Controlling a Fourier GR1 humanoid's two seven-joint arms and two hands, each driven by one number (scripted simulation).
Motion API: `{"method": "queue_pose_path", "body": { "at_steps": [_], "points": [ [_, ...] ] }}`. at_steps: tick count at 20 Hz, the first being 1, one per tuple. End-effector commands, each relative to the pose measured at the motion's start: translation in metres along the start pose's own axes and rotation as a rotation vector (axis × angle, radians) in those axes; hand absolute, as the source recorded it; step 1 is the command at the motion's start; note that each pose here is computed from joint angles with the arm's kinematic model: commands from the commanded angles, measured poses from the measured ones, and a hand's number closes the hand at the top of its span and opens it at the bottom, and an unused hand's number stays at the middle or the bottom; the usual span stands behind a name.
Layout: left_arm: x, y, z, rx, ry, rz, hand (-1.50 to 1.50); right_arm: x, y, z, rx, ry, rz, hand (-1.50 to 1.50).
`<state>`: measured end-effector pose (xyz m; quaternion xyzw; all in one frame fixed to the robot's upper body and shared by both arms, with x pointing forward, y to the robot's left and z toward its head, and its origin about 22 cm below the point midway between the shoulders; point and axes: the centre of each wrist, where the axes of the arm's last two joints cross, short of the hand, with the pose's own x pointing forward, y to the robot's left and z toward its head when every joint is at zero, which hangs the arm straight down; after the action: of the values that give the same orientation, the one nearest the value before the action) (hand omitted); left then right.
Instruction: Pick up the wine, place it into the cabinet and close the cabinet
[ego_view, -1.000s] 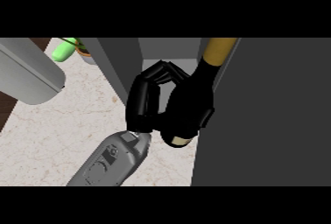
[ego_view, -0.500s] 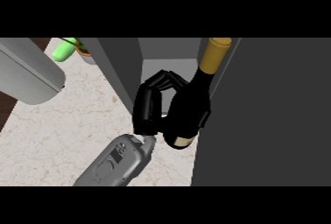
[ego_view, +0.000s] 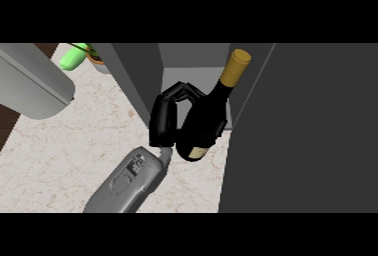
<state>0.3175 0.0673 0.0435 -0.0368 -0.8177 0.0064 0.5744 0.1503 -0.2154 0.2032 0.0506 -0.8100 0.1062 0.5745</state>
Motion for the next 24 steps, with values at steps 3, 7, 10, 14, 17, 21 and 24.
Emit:
{"method": "queue_pose_path", "body": {
  "at_steps": [3,7,10,14,17,21,24],
  "points": [
    [-0.017,0.01,-0.006,0.051,-0.02,-0.033,1.5,0.012,-0.01,0.022,0.008,-0.05,-0.026,-1.5],
    [-0.019,0.021,-0.014,0.058,-0.008,0.003,1.5,0.02,0.006,0.014,0.016,-0.039,-0.039,-1.5],
    [-0.029,0.021,-0.037,0.084,-0.015,-0.001,1.5,0.015,-0.005,0.009,0.057,-0.043,-0.024,-1.5],
    [-0.03,0.029,-0.043,0.079,0.028,-0.013,1.5,0.019,0.0,0.016,0.013,-0.047,-0.051,-1.5],
    [-0.022,0.018,-0.046,0.046,0.054,0.007,1.5,0.022,0.009,0.013,0.04,-0.037,-0.059,-1.5],
    [-0.024,0.02,-0.06,0.06,0.057,0.027,1.5,0.025,0.004,0.018,0.057,-0.042,-0.059,-1.5],
    [-0.041,0.034,-0.063,0.067,0.064,-0.017,1.5,0.012,0.001,0.014,0.019,-0.052,-0.062,-1.5]
  ]
}}
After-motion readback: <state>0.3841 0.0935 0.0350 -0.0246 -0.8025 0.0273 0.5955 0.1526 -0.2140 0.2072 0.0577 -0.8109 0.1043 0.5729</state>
